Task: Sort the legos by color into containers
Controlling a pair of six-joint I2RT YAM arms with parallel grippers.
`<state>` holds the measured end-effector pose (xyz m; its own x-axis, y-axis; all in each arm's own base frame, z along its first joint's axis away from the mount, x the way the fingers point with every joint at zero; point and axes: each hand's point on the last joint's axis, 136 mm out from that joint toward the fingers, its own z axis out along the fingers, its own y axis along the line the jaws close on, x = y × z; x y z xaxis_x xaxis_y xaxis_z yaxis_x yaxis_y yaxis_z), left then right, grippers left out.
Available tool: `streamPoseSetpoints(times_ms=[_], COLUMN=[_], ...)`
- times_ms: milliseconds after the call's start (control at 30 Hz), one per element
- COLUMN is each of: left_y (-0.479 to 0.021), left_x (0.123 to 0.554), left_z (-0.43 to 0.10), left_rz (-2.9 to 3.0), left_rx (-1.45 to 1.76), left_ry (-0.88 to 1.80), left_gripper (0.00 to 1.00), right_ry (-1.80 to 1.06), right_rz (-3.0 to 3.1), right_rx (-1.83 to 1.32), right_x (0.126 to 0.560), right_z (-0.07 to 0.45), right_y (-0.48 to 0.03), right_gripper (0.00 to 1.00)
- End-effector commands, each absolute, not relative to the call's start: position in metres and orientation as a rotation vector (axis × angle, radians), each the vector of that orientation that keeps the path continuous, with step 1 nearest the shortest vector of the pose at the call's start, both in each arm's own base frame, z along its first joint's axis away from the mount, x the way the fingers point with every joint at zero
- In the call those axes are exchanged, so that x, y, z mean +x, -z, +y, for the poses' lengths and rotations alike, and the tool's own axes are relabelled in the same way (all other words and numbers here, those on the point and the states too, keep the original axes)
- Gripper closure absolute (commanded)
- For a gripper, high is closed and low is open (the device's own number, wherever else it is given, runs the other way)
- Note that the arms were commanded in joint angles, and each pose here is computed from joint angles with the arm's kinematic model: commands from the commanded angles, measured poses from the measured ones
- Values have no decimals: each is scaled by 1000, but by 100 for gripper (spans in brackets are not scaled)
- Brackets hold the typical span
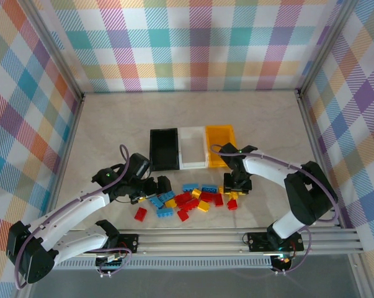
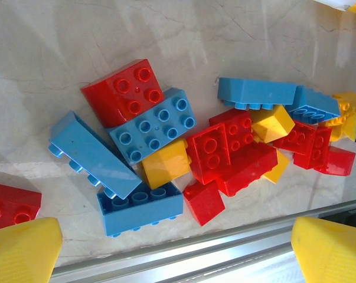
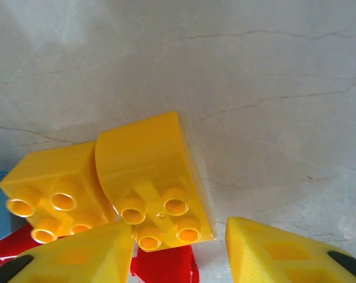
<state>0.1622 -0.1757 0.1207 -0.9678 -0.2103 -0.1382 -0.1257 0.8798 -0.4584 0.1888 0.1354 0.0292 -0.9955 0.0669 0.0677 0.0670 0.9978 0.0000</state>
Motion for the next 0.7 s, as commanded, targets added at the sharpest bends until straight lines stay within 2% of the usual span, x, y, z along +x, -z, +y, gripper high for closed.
streamPoseSetpoints(times_ms=[0,200,333,467,667], left_y=[-124,-122,-123,-122,-119], left_x=[161,165,166,163,160], left_z=[-179,-186,-187,-184,-180], left_rz=[2880,2904,2913,2916,2913], left_rx=[-215,-170,-143,-140,-161], left_ry=[672,667,654,648,645], left_gripper=[0,0,0,0,0], right_ry=[-305,-288,-97,-101,-107], right_rz=[-3019,-3032,-3054,-3052,-3039], right_rx=[-208,-236,-186,-160,-141], right_x=[164,162,165,166,167], right_z=[90,89,111,111,112], right_y=[-18,-23,-16,-15,-9], right_gripper=[55,55,50,44,44])
